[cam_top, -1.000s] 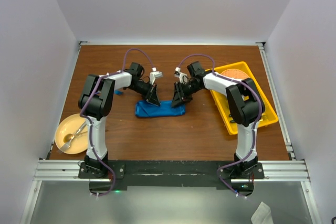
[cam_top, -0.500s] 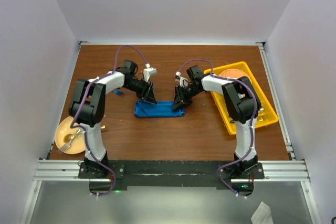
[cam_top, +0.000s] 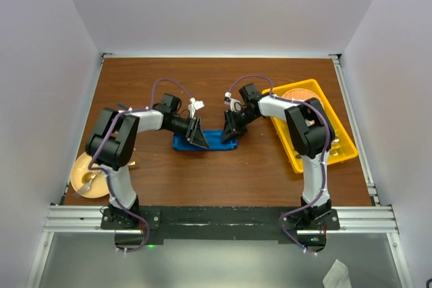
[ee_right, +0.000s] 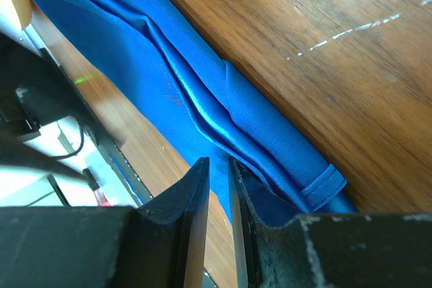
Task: Fold the napkin into a case and place the utensils inside
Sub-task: Smooth out the smaller rectangle-folded napkin at the center of the board.
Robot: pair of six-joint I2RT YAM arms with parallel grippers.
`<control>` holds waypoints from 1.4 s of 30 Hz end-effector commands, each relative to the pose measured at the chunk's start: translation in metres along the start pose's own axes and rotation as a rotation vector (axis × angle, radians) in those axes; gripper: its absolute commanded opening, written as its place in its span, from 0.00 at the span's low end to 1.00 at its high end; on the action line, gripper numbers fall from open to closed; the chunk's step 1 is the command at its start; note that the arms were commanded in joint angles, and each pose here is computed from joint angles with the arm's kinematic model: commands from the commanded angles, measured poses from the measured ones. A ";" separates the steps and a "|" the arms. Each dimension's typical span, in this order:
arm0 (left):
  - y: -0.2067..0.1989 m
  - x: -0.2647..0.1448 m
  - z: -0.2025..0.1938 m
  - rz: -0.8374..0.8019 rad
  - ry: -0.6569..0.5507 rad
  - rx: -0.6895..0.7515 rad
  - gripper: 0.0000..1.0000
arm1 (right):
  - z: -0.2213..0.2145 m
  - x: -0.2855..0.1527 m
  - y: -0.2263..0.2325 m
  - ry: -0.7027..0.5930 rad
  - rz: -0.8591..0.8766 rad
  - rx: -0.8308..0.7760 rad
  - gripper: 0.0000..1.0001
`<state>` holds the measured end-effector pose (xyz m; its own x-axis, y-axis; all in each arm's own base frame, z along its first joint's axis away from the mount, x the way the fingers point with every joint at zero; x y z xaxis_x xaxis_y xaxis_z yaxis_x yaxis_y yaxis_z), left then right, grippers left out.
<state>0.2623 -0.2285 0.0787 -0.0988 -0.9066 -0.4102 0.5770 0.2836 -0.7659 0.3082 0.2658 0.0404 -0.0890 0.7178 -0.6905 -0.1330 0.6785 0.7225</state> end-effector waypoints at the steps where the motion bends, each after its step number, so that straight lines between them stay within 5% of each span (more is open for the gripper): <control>1: 0.035 -0.006 -0.008 -0.008 -0.057 -0.114 0.37 | -0.003 0.012 -0.053 0.021 -0.216 -0.010 0.23; 10: 0.067 -0.024 -0.065 -0.012 -0.037 -0.288 0.39 | -0.002 0.011 -0.058 0.028 -0.252 -0.046 0.21; 17: -0.002 -0.038 0.025 -0.062 -0.087 0.109 0.41 | 0.007 0.011 -0.031 0.002 -0.169 -0.153 0.19; 23: 0.024 -0.042 0.080 0.173 -0.111 0.378 0.43 | 0.011 0.002 -0.009 -0.023 -0.110 -0.195 0.18; 30: 0.037 -0.006 0.086 0.183 -0.021 0.417 0.45 | 0.015 -0.018 0.022 -0.059 -0.041 -0.213 0.22; 42: 0.068 0.017 0.038 0.246 0.086 0.259 0.32 | 0.033 -0.064 0.052 -0.116 -0.022 -0.230 0.38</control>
<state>0.3271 -0.2440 0.0493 -0.0178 -0.8109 -0.5849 0.7888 0.3481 -0.5066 0.3230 0.2686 0.0683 -0.0621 0.7031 -0.7084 -0.2735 0.6706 0.6895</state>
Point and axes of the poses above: each gripper's point midway between its finger pads, its own x axis out along the fingers, its own y axis along the line the jaws close on, z = x × y, the point moved 3 cm from there along -x, back along the fingers, and after that the axes turned 8 degrees about x, right-handed, at the moved point
